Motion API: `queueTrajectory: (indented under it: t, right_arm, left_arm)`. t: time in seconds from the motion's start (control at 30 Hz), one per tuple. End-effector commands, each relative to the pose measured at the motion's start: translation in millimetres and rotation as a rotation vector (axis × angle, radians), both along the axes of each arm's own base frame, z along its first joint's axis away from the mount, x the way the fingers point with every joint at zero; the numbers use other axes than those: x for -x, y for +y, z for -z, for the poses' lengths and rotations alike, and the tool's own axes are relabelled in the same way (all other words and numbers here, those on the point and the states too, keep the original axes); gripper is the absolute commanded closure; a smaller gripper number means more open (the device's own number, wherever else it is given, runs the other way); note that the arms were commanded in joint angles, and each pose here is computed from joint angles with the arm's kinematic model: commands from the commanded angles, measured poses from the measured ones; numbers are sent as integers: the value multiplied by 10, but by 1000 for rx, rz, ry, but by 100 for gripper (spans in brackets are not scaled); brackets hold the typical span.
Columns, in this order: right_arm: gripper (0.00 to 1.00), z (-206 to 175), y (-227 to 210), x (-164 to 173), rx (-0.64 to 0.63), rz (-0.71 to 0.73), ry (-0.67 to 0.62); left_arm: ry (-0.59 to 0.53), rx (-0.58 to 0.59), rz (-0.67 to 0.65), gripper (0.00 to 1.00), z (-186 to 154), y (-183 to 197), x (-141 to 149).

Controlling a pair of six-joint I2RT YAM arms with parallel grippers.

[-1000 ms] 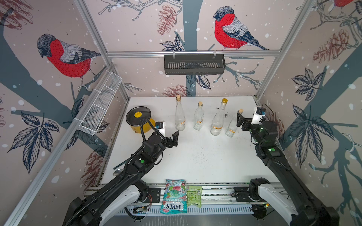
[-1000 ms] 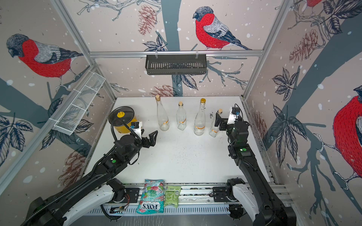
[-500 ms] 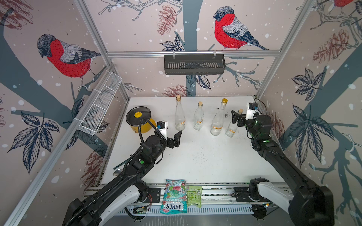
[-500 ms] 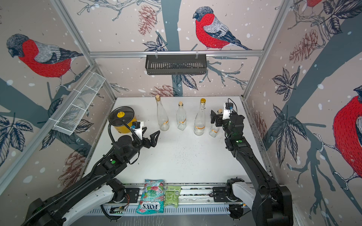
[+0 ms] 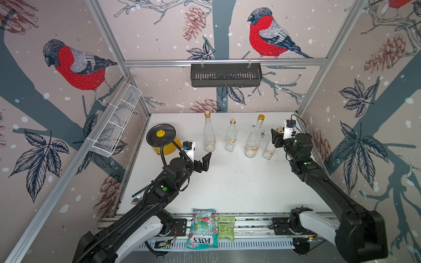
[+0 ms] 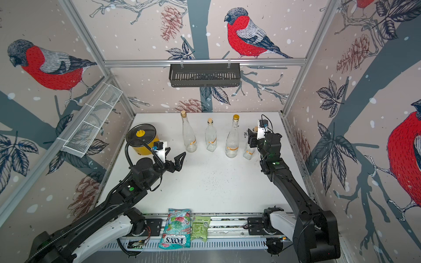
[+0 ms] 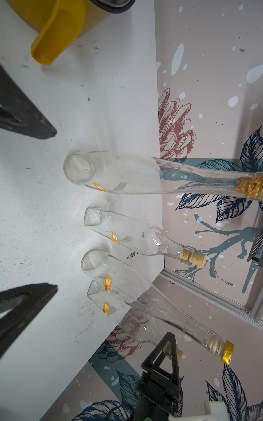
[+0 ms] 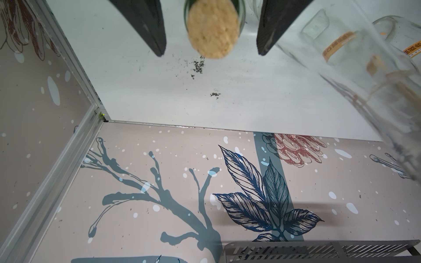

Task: Remove the label from the bottle
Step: Pick up the bottle from the center of the board.

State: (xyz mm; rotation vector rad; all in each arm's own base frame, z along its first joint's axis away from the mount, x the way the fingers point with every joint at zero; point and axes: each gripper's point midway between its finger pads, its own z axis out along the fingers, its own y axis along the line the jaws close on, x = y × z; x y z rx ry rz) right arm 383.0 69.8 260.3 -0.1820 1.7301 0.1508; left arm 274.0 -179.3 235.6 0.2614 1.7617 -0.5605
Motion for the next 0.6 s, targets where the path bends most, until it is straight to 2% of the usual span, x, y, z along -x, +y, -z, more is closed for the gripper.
queueTrajectory:
  t: [0.0,0.1,0.37,0.57]
  right_arm:
    - [47,-105,4,10,32,9,-41]
    - [55,-129,35,37,53,12,-47]
    - [70,-311,156,151,92,3,-62]
    - [72,-483,190,369,76,-19,-87]
  left_arm:
    - [-58,33,19,2,-147,-41,1]
    - [-61,33,16,2,-151,-37,-1]
    - [-97,60,32,2,-227,-52,36]
    - [-117,67,78,2,-300,-151,46]
